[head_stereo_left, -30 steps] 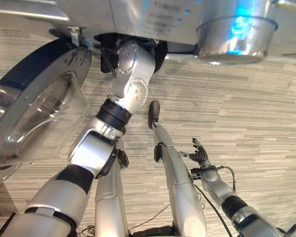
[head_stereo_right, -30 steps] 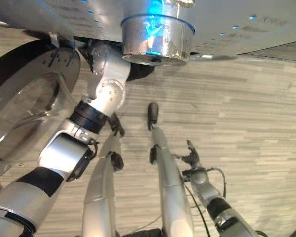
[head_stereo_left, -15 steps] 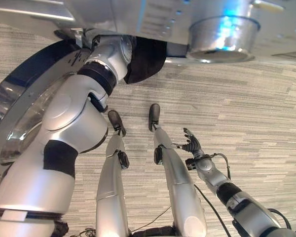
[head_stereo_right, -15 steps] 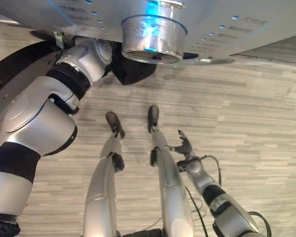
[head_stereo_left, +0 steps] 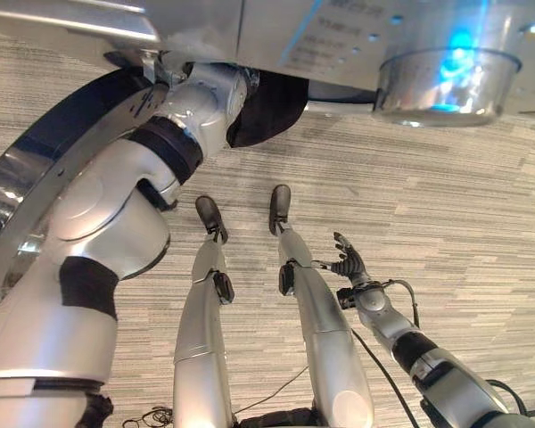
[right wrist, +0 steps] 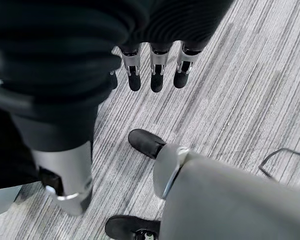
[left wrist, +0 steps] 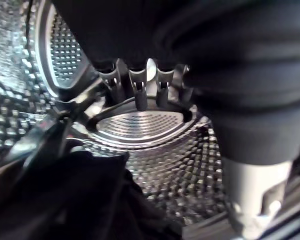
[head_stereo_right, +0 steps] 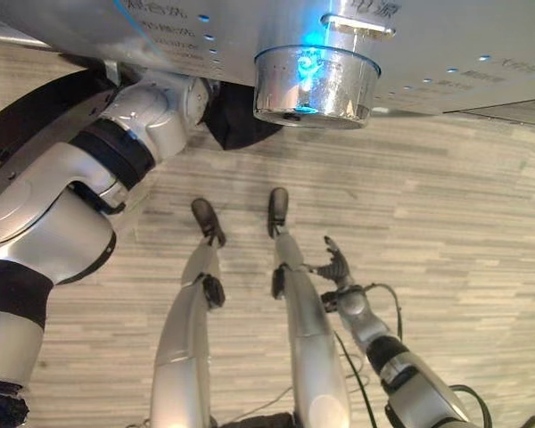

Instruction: Grab the laundry basket,head to the washer,open it,put in the laundry and shut it.

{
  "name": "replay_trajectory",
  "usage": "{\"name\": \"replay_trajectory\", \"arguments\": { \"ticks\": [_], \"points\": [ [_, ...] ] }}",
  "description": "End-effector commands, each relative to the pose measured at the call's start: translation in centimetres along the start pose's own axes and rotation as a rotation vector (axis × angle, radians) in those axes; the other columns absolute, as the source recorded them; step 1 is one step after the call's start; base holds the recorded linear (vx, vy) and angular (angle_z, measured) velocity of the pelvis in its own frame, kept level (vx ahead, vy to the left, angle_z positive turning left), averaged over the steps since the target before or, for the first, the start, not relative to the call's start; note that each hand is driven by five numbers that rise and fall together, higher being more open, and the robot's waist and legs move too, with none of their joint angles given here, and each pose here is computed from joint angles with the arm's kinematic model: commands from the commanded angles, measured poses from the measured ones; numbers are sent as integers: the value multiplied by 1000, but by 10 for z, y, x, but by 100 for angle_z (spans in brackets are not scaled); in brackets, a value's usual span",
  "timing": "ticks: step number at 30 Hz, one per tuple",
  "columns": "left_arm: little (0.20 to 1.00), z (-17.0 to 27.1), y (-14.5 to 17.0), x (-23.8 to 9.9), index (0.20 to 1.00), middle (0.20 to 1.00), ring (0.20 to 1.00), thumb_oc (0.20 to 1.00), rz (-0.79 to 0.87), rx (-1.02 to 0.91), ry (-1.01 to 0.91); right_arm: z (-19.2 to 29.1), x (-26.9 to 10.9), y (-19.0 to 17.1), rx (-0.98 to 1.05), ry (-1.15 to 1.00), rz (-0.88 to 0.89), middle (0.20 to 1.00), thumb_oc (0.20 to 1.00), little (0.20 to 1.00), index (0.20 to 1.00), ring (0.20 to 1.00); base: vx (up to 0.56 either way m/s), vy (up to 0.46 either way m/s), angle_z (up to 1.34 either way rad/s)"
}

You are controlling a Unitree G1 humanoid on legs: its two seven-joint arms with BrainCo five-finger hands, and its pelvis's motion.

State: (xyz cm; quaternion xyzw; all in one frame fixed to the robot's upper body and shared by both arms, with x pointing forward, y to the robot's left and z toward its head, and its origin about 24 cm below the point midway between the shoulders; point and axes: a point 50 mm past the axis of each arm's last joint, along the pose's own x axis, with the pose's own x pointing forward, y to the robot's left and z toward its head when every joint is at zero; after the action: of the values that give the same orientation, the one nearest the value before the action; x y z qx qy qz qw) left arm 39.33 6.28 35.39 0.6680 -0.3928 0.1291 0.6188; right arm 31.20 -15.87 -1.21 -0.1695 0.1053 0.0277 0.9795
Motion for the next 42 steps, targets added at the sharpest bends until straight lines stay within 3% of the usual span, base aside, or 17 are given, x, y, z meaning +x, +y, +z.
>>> {"name": "replay_trajectory", "arguments": {
  "ticks": [1,3,4,6,9,12,17,21,26,33,42],
  "points": [
    [1000,2,94,18,1000,1000,1000,1000,470,-253,-10,-16,-12,1,6,30,-4,1000,1000,1000,1000,1000,-2,-9,-6],
    [1000,-1,82,7,1000,1000,1000,1000,473,-333,2,-16,-13,4,8,33,-2,1000,1000,1000,1000,1000,-3,0,-7],
    [1000,-5,56,-21,1000,1000,1000,1000,477,-505,32,-14,-13,10,22,30,-6,1000,1000,1000,1000,1000,0,0,0],
    [1000,-6,44,-34,1000,1000,1000,1000,475,-558,63,-14,-13,11,17,33,-10,1000,1000,1000,1000,1000,-13,-1,9],
    [1000,2,11,-89,1000,1000,1000,1000,468,-724,88,-5,-6,14,7,25,-46,1000,1000,1000,1000,1000,-24,-14,5],
    [1000,6,-4,-119,1000,1000,1000,1000,435,-713,71,-2,-1,8,-11,28,-84,1000,1000,1000,1000,1000,-28,-46,17],
    [1000,5,-41,-206,1000,1000,1000,1000,119,-802,71,-1,14,-31,-141,98,-175,1000,1000,1000,1000,1000,-11,-46,29],
    [1000,-11,-49,-249,1000,1000,1000,1000,-37,-826,160,-9,19,-62,-242,215,-210,1000,1000,1000,1000,1000,36,-14,10],
    [1000,-15,-52,-264,1000,1000,1000,1000,-98,-880,221,-10,18,-111,-308,334,-325,1000,1000,1000,1000,1000,116,115,20],
    [1000,9,-50,-233,1000,1000,1000,1000,10,-989,159,2,13,-158,-224,388,-480,1000,1000,1000,1000,1000,47,-54,67],
    [1000,38,-46,-219,1000,1000,1000,1000,15,-1161,100,16,18,-161,-103,350,-578,1000,1000,1000,1000,1000,-4,-193,37]
  ]
}}
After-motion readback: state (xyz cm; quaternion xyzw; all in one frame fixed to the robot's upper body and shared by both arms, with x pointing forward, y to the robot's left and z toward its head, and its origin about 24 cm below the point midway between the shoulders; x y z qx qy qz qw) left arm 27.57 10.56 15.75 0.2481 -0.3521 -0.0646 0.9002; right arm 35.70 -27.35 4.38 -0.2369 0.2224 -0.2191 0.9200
